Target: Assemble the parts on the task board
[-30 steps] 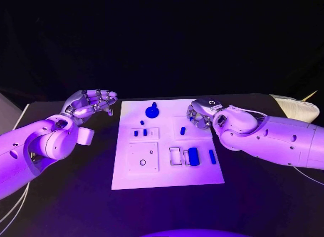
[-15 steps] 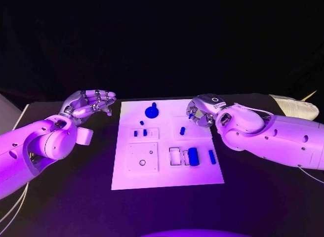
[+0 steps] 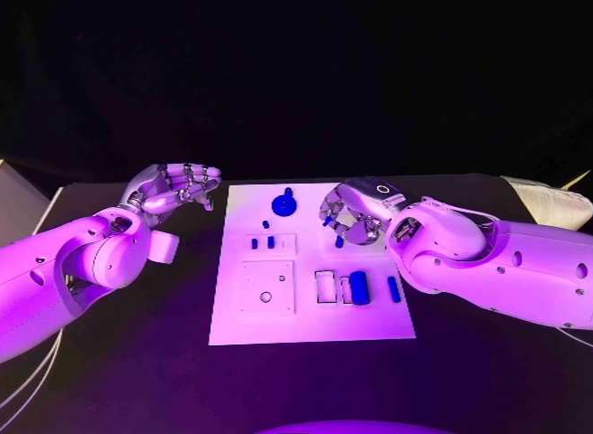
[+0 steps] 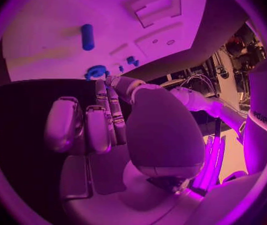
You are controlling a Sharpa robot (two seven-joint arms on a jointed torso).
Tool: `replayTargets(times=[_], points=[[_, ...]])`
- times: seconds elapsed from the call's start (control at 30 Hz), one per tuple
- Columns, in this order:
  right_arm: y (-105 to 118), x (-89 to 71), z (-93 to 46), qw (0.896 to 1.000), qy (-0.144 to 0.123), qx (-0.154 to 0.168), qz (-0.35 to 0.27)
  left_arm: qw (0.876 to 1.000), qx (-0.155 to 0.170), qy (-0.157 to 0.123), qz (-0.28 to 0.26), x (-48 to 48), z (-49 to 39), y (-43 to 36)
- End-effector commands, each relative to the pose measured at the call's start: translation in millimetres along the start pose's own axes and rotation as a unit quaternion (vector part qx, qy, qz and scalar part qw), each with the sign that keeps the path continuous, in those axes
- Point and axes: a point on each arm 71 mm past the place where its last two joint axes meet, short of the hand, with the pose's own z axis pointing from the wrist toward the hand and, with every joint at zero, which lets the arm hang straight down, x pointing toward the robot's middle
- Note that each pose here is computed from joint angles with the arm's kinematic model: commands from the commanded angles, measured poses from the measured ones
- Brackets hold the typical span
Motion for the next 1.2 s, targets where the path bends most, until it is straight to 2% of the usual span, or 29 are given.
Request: replayTargets(times=[0.03,0.27,0.5,0.9,1.2], points=[[19,4.5,1.7,0.999,-0.004,-0.032,0.006,1.000,0.005,0.004,-0.006,3.8,0.4,-1.0],[47,27.0,6.5,0.997,0.011,-0.069,0.012,1.000,0.007,0.008,-0.011,8.8,0.8,-2.1],[63,49.0,8.6,0.995,0.030,-0.090,0.012,1.000,0.009,0.013,-0.015,13.9,-0.2,-4.3],[74,60.7,8.1,0.994,0.050,-0.100,0.007,1.000,0.009,0.016,-0.017,17.6,-0.8,-5.8],[74,66.4,7.6,0.993,0.070,-0.099,-0.005,1.000,0.009,0.017,-0.017,17.5,-1.3,-6.0]])
